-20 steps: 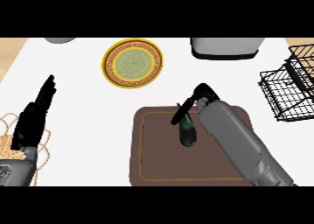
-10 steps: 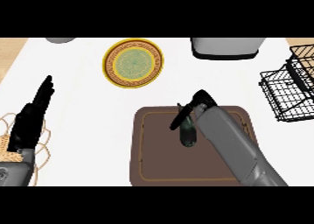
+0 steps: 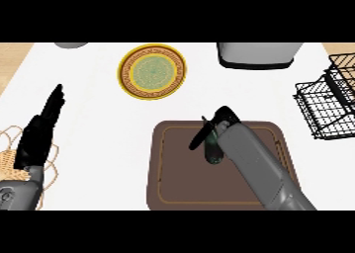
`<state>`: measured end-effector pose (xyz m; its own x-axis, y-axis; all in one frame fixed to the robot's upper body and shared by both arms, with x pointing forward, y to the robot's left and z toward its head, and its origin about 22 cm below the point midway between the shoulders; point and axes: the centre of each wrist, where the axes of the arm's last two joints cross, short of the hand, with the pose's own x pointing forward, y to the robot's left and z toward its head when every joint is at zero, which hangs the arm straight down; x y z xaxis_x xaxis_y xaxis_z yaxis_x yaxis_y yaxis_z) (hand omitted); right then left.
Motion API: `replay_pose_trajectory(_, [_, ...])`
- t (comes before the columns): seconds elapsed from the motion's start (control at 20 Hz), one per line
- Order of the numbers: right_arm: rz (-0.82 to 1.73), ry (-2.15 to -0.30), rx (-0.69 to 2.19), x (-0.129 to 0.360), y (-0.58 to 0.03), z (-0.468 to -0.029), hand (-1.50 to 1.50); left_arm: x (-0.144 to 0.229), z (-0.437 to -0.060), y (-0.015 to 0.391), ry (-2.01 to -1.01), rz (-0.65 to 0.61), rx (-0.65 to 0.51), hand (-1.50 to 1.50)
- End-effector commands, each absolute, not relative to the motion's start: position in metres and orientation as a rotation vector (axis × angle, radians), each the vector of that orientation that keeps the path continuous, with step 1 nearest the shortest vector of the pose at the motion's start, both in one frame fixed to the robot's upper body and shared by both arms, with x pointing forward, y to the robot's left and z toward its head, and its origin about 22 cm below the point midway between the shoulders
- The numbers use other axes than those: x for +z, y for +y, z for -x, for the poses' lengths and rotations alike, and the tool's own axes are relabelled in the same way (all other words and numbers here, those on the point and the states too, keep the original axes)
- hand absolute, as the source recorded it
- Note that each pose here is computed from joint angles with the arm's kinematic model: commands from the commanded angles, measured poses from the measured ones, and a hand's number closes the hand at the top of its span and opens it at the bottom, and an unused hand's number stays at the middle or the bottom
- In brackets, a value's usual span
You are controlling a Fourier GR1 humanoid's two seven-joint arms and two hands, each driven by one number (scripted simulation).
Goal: Pick the eggplant from the tray and place it in the tiered basket
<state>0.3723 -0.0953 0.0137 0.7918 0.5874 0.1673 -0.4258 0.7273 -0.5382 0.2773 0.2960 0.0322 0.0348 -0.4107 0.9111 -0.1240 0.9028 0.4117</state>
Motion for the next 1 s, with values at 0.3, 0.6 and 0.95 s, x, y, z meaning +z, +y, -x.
replay_pose_trajectory(0.3, [0.476, -0.188, 0.778, -0.009, -0.090, -0.359, 1.50, 0.029, -0.272, 0.297, -1.536, -0.434, -0.235, 0.00])
replay_pose_trajectory(0.6, [0.449, -0.236, 0.590, 0.011, -0.097, -0.368, 1.50, 0.022, -0.268, 0.297, -1.532, -0.449, -0.233, 0.00])
replay_pose_trajectory(0.95, [0.536, -0.487, 0.578, 0.037, -0.093, -0.357, 1.50, 0.030, -0.284, 0.295, -1.530, -0.462, -0.217, 0.00])
